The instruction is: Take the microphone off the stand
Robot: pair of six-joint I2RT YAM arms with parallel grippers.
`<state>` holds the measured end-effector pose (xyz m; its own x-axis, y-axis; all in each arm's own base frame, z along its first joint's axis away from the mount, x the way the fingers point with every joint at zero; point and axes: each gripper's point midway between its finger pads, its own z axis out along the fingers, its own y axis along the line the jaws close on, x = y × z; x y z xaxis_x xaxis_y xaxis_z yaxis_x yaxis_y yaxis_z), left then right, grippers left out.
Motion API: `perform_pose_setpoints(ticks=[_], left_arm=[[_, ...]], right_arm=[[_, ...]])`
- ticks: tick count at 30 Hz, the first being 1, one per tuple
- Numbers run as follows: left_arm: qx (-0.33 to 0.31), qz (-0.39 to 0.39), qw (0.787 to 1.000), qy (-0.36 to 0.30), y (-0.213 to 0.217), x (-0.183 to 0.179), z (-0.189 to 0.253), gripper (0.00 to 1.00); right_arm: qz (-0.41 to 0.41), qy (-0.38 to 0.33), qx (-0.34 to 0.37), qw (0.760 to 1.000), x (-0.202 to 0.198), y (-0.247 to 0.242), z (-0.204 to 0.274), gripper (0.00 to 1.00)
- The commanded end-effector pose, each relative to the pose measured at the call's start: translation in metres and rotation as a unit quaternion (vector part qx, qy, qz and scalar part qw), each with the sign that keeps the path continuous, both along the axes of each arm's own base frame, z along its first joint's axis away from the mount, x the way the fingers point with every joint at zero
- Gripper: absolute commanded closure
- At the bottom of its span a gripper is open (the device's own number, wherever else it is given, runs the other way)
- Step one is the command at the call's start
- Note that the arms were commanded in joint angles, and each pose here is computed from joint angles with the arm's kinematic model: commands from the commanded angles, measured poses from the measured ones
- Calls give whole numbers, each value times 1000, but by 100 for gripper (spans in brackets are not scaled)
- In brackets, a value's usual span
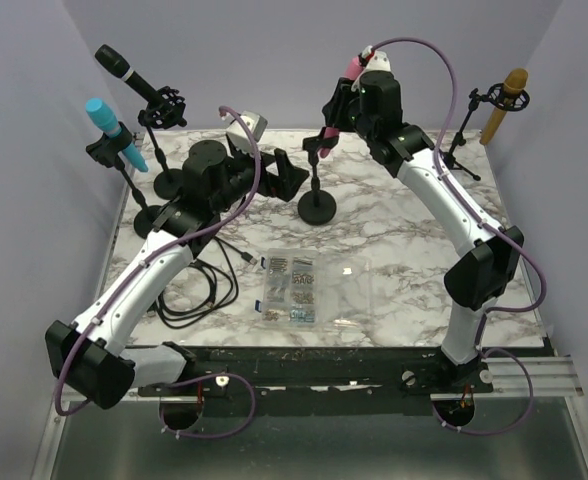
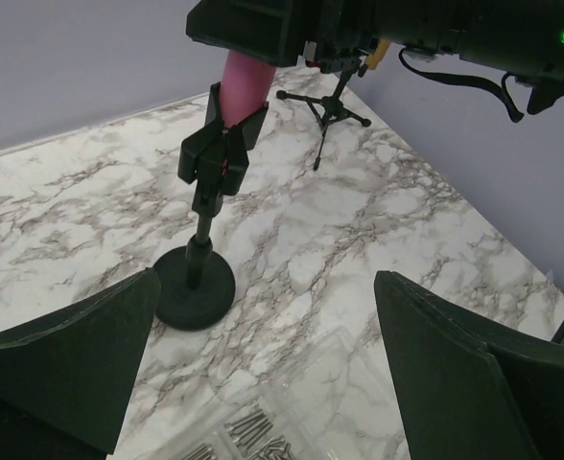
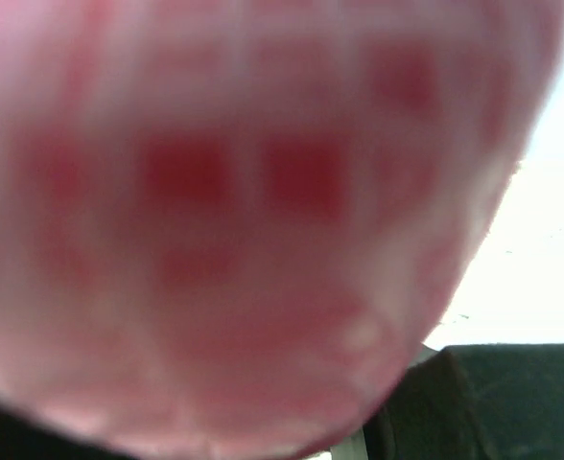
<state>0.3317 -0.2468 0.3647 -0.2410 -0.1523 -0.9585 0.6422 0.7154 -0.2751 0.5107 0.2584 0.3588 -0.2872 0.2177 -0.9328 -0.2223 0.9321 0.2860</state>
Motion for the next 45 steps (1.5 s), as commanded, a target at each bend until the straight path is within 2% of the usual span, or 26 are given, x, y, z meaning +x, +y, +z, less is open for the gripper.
perform_pose_setpoints(ticks=[1,8,17,22,24,25,26,27,28,29,36,40,41,43,45], left_arm=[[-17,-45,999,13,-22,11,-1,2],[22,-65,997,25,-46,49,-27,1],[85,-36,996,18,-52,96,-41,2],[94,-32,994,34,-57,109,-59,1],[92,-31,995,37,-59,112,-63,5],[90,-31,995,34,-59,112,-62,11],[88,-36,995,32,-61,112,-62,24],[88,-37,995,30,-62,112,-61,44],[90,-32,995,30,-61,114,-61,83],[96,-20,995,36,-59,118,-63,100],[125,-15,991,33,-54,118,-69,100],[128,-20,990,48,-54,114,-72,100],[126,-25,990,51,-55,112,-70,84],[116,-36,991,51,-58,108,-64,44],[101,-43,993,48,-61,104,-57,26]], right_arm=[[25,-40,62,997,-17,8,38,99],[24,-24,51,998,-16,8,21,99],[29,-17,43,999,-15,10,17,99],[29,-15,38,999,-13,11,18,99],[27,-15,36,999,-12,10,19,99],[27,-16,37,999,-12,10,20,99],[26,-18,37,999,-12,10,22,99],[26,-20,38,999,-12,10,24,99],[25,-21,39,999,-11,10,25,99],[25,-23,40,999,-11,10,28,99],[-30,-60,17,998,2,-10,66,99],[-98,-83,-30,991,2,-42,92,99],[-117,-81,-47,989,-1,-53,92,99],[-162,-69,-81,981,-9,-77,86,99],[-198,-49,-104,974,-24,-100,72,99]])
